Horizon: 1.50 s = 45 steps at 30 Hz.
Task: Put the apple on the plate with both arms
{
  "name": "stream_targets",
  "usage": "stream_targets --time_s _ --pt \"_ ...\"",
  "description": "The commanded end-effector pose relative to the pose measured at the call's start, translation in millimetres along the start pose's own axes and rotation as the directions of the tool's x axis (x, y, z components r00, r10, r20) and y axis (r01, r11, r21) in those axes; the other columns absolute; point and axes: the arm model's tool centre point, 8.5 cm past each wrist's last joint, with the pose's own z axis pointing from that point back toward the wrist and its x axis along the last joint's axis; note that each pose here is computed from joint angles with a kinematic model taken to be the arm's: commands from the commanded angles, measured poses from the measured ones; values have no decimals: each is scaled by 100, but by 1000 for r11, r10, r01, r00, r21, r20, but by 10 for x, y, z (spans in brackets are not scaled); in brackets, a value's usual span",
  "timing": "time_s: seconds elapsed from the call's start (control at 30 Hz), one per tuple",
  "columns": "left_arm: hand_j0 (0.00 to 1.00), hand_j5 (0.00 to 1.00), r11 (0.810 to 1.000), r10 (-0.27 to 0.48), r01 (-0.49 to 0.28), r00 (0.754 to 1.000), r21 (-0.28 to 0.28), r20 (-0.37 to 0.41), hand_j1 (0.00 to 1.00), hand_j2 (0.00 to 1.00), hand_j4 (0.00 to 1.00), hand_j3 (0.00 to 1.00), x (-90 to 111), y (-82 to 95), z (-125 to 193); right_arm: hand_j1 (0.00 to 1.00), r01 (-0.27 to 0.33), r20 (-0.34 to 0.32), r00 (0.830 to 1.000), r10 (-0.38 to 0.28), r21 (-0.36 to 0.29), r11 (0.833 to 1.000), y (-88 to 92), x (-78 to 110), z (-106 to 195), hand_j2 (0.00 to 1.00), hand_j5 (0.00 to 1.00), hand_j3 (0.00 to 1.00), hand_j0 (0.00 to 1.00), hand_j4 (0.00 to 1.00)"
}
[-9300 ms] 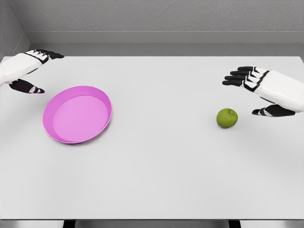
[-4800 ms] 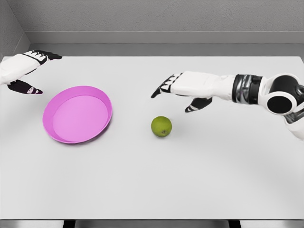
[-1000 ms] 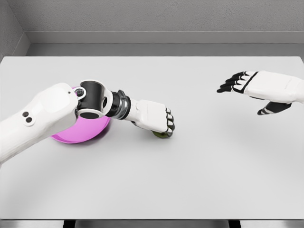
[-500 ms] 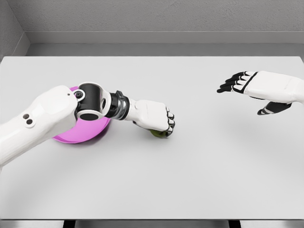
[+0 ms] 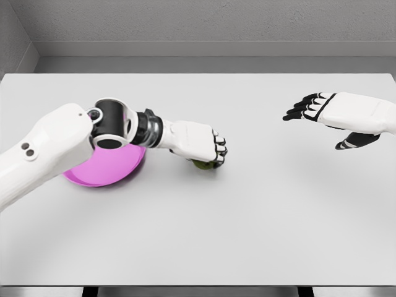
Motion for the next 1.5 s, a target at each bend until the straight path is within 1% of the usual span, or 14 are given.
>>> stream_targets --time_s 0.0,0.23,0.4,0.5,0.73,0.9,0.93,1.0,1.03,1.07,1.13,1.3,1.37,1.47 --pt "21 21 1000 11 -10 999 19 -38 21 21 21 21 -106 24 153 100 4 -1 1000 -4 -2 1000 -4 -2 4 100 100 100 100 100" --pt "21 21 998 44 -36 988 55 -147 21 21 21 21 -345 -17 812 100 4 -1 1000 -4 -2 1000 -4 -2 4 100 100 100 100 100" --pt "21 21 997 81 -76 971 31 -224 21 21 21 21 -395 -240 1395 100 4 -1 1000 -4 -2 1000 -4 -2 4 100 100 100 100 100" --pt "21 21 996 91 -92 963 7 -254 21 21 21 21 -411 -341 1577 100 4 -1 1000 -4 -2 1000 -4 -2 4 100 100 100 100 100" --pt "22 22 978 186 -204 943 -35 -276 22 22 22 22 -335 -826 1629 100 4 -1 1000 -4 -2 1000 -4 -2 4 100 100 100 100 100" --pt "25 25 970 215 -238 931 -46 -294 25 25 25 25 -369 -954 1651 100 4 -1 1000 -4 -2 1000 -4 -2 4 100 100 100 100 100" --pt "29 29 969 217 -242 931 -50 -292 29 29 29 29 -358 -973 1643 100 4 -1 1000 -4 -2 1000 -4 -2 4 100 100 100 100 100" --pt "46 46 967 225 -250 931 -52 -289 46 46 46 46 -345 -993 1640 100 4 -1 1000 -4 -2 1000 -4 -2 4 100 100 100 100 100" --pt "67 67 967 225 -250 931 -52 -289 67 67 67 67 -345 -993 1640 100 4 -1 1000 -4 -2 1000 -4 -2 4 100 100 100 100 100" --pt "80 80 965 230 -256 930 -57 -286 80 80 80 80 -324 -1027 1623 100 5 -2 1000 -5 -2 1000 -2 -6 5 100 100 100 100 100" --pt "99 99 964 232 -259 929 -60 -287 99 99 99 99 -322 -1042 1628 100 4 -1 1000 -4 -2 1000 -4 -2 4 100 100 100 100 100" --pt "100 100 954 268 -297 915 -51 -303 100 100 100 100 -339 -1127 1740 100 4 -1 1000 -4 -2 1000 -4 -2 4 100 100 100 100 100" --pt "100 100 928 360 -372 877 24 -319 100 100 100 100 -446 -1173 1878 100 4 -1 1000 -4 -2 1000 -4 -2 4 100 100 100 100 100" --pt "100 100 903 427 -421 847 91 -317 100 100 100 100 -509 -1182 1967 100 4 -1 1000 -4 -2 1000 -4 -2 4 100 100 100 100 100"
